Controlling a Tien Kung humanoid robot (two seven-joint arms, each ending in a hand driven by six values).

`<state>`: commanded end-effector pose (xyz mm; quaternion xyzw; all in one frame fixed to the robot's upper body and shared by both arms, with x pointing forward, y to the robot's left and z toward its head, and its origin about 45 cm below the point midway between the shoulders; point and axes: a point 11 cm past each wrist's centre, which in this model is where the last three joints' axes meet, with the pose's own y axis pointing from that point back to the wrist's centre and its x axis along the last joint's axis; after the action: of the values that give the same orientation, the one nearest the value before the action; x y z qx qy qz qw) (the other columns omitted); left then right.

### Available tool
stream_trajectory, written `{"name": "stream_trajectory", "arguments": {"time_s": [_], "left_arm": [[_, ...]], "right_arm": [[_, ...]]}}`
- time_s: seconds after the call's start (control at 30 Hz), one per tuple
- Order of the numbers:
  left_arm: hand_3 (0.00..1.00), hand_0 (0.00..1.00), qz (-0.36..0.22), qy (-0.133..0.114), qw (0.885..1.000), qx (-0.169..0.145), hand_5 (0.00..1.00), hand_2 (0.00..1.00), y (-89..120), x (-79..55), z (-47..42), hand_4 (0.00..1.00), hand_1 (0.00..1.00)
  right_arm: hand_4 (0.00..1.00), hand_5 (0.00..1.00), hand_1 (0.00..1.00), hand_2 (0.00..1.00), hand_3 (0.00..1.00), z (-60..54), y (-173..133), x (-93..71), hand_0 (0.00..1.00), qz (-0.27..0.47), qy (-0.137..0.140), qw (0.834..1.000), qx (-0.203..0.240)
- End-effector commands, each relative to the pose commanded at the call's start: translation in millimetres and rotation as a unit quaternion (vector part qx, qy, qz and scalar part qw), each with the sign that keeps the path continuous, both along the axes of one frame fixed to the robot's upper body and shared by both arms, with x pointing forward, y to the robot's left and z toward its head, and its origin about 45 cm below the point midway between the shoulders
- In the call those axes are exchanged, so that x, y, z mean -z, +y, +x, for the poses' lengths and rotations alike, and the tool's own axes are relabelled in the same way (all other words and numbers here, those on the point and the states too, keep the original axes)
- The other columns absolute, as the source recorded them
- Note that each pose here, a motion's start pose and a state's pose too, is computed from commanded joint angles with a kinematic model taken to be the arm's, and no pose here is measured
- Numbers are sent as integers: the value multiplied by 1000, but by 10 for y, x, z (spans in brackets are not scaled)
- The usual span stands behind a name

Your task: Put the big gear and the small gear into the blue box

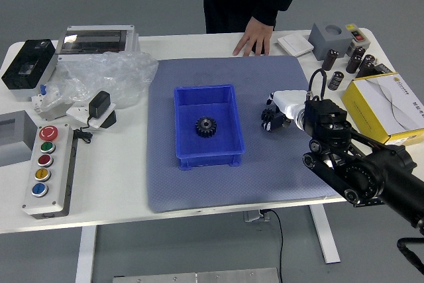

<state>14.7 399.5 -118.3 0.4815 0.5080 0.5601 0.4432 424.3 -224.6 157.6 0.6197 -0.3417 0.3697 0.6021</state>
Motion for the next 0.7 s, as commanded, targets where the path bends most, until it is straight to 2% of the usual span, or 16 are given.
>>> {"name": "stream_trajectory", "arguments": {"time_s": [0.13, 0.17, 0.53, 0.57, 0.7], "left_arm": [[838, 795, 0, 0, 1000, 0, 260, 808, -4, 1, 1, 664, 819], [838, 794, -1, 0, 1000, 0, 260, 809, -5, 1, 1, 664, 819], [838, 794, -1, 0, 1000, 0, 260, 809, -8, 2, 3, 664, 819], [838, 794, -1, 0, 1000, 0, 260, 809, -9, 2, 5, 664, 819], [838, 794, -1, -1, 1000, 0, 260, 809, -9, 2, 9, 664, 819]], "right_arm": [[713, 397, 515, 588, 688, -3, 5, 24, 451, -2, 1, 1000, 0], [669, 359, 497, 549, 639, -4, 6, 29, 428, -2, 1, 1000, 0], [629, 329, 472, 518, 622, -1, 26, 33, 416, -2, -4, 1000, -2], [561, 311, 455, 489, 610, -1, 30, 33, 398, -2, -5, 1000, -2], [561, 311, 455, 489, 610, 1, 39, 31, 398, -2, -7, 1000, -3]]}}
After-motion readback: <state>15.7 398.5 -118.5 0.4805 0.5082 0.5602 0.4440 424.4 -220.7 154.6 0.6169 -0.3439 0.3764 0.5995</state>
